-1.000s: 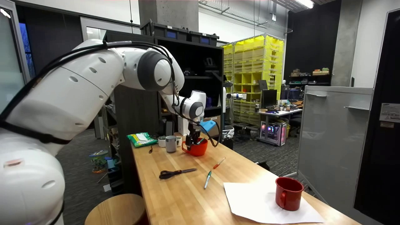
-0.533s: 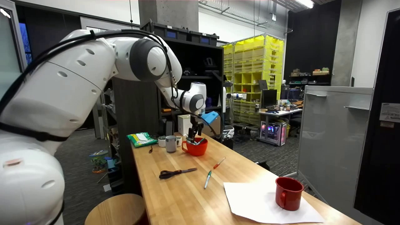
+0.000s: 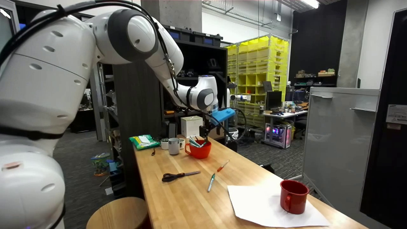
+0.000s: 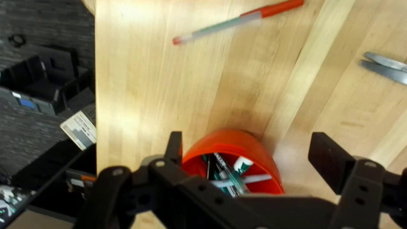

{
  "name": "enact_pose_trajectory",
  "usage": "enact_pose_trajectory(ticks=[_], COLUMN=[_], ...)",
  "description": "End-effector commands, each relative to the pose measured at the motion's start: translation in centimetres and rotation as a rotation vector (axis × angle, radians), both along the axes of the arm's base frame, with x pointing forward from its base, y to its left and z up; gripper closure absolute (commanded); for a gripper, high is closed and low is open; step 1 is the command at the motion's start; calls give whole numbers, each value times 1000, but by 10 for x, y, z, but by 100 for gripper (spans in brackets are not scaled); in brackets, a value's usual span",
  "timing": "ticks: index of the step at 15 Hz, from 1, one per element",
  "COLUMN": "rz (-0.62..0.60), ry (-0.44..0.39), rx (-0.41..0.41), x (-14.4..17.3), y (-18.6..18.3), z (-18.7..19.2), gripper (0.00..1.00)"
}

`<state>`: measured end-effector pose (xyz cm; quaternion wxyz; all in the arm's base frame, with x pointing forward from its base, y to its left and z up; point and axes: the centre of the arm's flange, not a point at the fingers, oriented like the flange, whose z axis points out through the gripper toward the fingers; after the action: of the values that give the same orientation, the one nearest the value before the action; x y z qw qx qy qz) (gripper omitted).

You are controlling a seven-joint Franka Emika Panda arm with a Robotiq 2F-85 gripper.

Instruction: Pick up the big red mug with pens and move it to the left

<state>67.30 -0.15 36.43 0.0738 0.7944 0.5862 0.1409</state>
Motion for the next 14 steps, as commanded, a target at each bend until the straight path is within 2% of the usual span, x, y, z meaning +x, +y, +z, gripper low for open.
enact_pose_trajectory(ticks=[1, 8, 14], rz=[-207, -631, -996], ry=[1, 58, 70], rx=[9, 69, 117], x=[-49, -102, -125], y=[-37, -120, -165], z=[11, 5, -5], gripper=[0, 0, 0])
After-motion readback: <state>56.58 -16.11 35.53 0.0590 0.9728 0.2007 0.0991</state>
